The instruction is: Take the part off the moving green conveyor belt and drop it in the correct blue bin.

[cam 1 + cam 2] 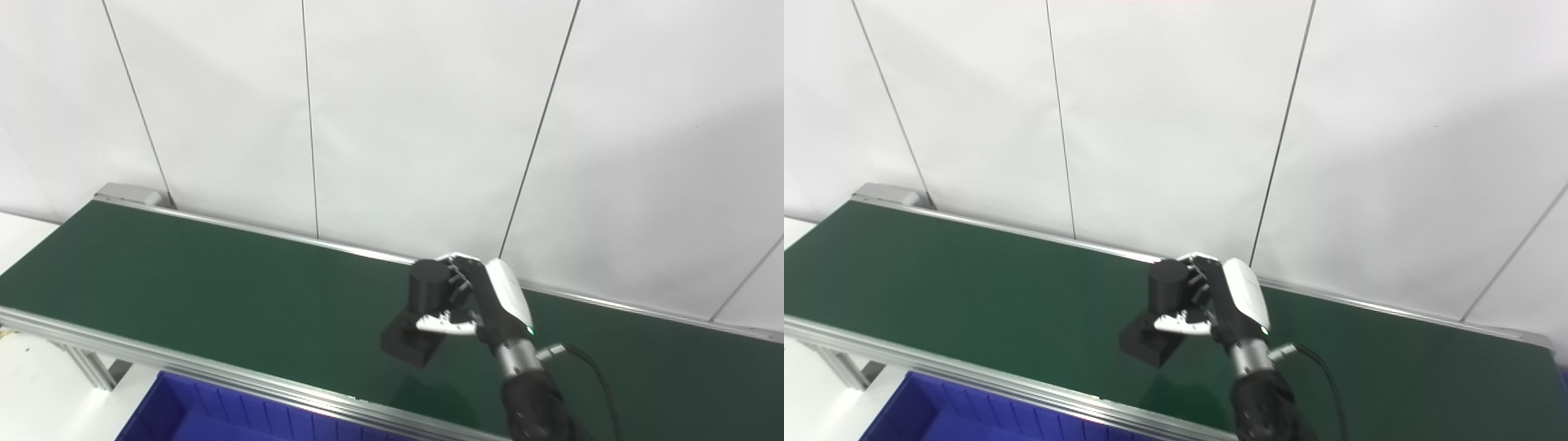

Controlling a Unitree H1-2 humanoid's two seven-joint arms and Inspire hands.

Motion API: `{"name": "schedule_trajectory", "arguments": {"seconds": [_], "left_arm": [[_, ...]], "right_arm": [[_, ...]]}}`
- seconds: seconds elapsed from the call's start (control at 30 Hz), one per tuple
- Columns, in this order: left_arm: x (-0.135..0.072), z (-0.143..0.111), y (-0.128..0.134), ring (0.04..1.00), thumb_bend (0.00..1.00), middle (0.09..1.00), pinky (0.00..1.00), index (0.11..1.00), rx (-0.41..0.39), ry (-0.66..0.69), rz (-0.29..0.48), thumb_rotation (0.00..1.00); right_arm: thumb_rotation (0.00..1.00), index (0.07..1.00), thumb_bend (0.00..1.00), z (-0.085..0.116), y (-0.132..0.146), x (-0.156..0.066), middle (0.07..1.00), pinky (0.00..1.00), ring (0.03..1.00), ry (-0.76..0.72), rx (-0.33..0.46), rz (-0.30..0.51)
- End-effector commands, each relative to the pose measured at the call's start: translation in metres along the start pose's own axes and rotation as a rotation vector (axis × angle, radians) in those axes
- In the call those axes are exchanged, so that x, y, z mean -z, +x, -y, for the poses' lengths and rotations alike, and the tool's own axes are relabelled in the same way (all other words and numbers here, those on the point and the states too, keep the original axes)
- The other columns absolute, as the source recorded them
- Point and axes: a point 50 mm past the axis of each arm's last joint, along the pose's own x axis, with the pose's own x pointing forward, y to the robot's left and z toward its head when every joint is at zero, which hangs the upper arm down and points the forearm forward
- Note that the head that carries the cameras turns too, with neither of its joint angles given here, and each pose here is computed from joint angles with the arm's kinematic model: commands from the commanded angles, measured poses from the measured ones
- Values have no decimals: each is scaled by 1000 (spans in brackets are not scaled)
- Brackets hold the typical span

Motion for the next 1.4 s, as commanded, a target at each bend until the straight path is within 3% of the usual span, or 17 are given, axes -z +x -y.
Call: {"name": "schedule_trajectory", "arguments": {"seconds": [0.0, 0.4, 0.67, 1.03, 1.37], "left_arm": [[-12, -5, 3, 804, 991, 811, 748, 772, -8, -14, 73, 132], [-27, -15, -2, 823, 889, 842, 775, 813, -22, -44, 106, 143], [-31, -24, 0, 819, 896, 836, 764, 801, -46, -42, 115, 148], [-40, -30, 2, 822, 883, 838, 763, 811, -53, -41, 97, 150], [-46, -37, 0, 832, 871, 854, 785, 822, -67, -79, 92, 103]], "right_arm": [[0, 576, 498, 20, 0, -17, 500, 328, 378, 19, 38, 55], [0, 581, 497, 54, -67, -10, 495, 344, 373, 55, 50, 39], [0, 576, 498, 61, -109, 9, 494, 351, 374, 58, 4, 2], [0, 573, 498, 68, -158, 36, 500, 358, 378, 1, -166, -98], [0, 573, 501, 75, -169, 55, 487, 403, 385, -152, -378, -255]]}}
